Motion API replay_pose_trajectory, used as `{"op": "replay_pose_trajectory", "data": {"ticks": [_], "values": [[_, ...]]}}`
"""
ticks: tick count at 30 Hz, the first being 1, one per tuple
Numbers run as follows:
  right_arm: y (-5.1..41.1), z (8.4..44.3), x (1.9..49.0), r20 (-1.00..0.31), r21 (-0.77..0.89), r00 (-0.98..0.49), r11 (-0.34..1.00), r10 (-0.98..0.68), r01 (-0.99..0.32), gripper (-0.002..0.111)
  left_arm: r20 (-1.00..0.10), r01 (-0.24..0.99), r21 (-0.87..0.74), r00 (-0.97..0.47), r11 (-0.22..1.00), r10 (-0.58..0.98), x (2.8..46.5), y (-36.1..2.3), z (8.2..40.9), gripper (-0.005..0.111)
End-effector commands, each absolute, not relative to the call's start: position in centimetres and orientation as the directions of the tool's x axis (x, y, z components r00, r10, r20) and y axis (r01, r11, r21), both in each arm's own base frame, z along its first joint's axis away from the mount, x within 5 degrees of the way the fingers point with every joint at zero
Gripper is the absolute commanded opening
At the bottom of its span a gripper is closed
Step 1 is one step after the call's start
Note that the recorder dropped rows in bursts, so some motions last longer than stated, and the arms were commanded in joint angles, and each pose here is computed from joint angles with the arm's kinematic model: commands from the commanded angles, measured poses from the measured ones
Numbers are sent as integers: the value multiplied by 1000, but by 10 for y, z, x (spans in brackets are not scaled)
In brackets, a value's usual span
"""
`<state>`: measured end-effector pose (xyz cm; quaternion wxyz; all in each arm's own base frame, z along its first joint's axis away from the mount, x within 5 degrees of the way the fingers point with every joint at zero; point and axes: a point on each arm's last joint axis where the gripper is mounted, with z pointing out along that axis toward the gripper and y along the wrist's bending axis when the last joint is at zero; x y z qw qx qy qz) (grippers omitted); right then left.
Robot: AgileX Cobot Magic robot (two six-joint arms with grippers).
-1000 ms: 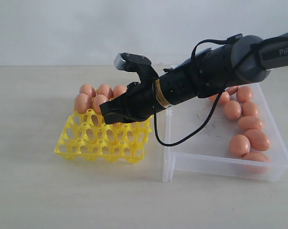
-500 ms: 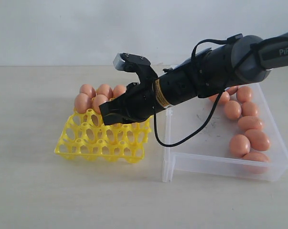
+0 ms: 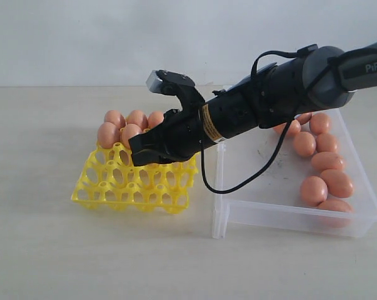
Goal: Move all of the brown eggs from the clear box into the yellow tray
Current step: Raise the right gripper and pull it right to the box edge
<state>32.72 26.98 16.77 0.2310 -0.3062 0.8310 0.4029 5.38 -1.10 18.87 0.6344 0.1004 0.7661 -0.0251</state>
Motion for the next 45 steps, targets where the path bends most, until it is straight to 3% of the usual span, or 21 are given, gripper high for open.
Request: {"op": "replay_pose_trajectory", "data": {"ticks": [1, 16, 29, 33, 37, 45], "values": [[271, 174, 326, -645, 522, -691, 471, -326, -710, 0, -977, 190, 91, -171, 978, 124, 54, -11, 188, 4], [270, 179, 324, -621, 564, -720, 463, -309, -684, 0, -977, 190, 91, -171, 978, 124, 54, -11, 188, 4], [242, 236, 281, -748, 439, -584, 425, -316, -792, 0, -977, 190, 91, -171, 978, 124, 54, -11, 188, 4], [222, 236, 272, -780, 317, -539, 542, -317, -778, 0, -977, 190, 91, -171, 978, 124, 54, -11, 188, 4], [195, 230, 272, -802, 146, -507, 720, -315, -679, 0, -977, 190, 91, -171, 978, 124, 54, -11, 188, 4], [169, 216, 275, -797, -35, -496, 848, -343, -529, 0, -977, 190, 91, -171, 978, 124, 54, -11, 188, 4]]}}
